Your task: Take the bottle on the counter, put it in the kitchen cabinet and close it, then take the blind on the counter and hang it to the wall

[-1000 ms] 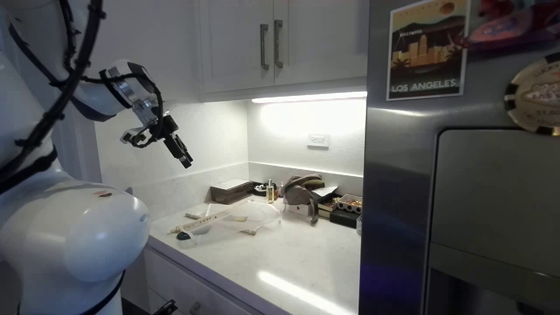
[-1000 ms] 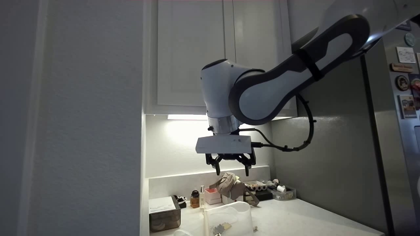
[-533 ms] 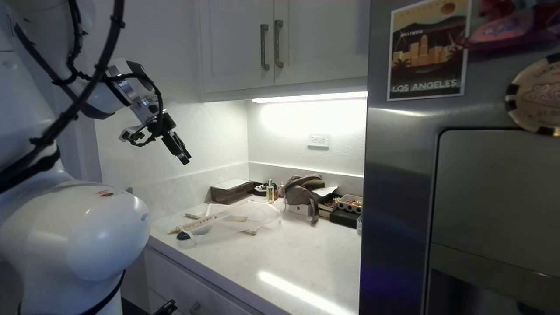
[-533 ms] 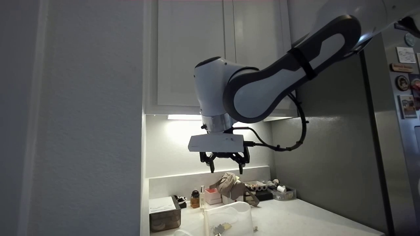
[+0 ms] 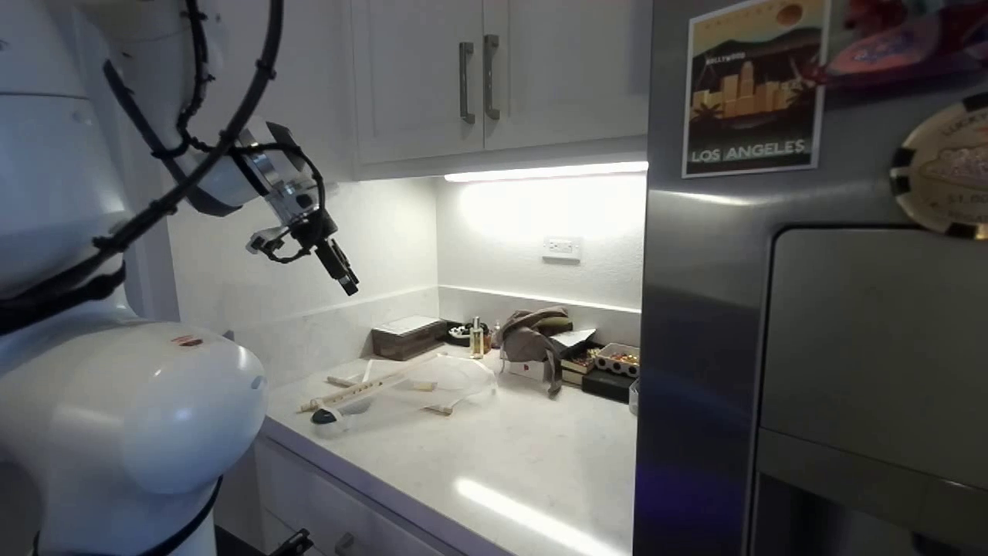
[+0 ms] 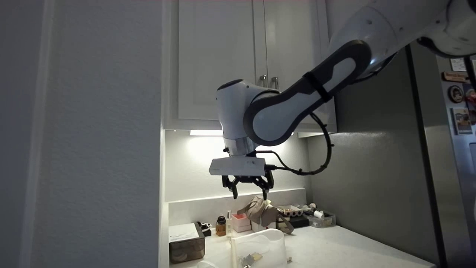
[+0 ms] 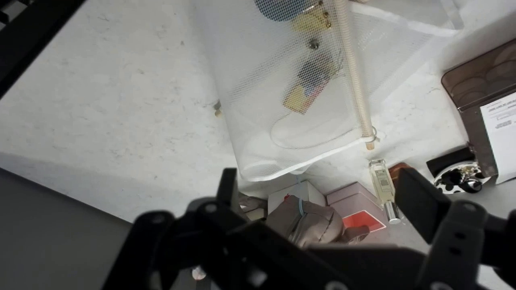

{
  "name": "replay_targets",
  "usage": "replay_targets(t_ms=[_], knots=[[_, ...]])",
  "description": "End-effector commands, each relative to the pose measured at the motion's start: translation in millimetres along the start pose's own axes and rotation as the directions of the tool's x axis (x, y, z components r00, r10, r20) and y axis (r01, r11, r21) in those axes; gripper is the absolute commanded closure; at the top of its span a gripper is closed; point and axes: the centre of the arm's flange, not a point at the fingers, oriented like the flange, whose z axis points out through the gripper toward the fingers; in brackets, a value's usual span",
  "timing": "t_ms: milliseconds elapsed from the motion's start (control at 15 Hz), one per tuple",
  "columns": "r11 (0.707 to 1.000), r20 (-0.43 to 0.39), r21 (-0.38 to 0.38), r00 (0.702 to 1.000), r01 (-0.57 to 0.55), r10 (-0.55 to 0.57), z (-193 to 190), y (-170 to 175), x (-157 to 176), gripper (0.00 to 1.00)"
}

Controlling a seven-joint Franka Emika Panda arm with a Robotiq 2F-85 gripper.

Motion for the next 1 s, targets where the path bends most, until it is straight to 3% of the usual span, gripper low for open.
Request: replay_targets(t_ms=[0,533,933], knots=[[1.0,0.053,0.009,0.998,0.023,-0.024,32,-52,21,0.0],[0.995,0.171,-0.051,0.983,0.083,-0.074,99,-113,21,0.0],[0.974,0.243,-0.197,0.968,0.109,-0.059,139,-125,27,0.0]])
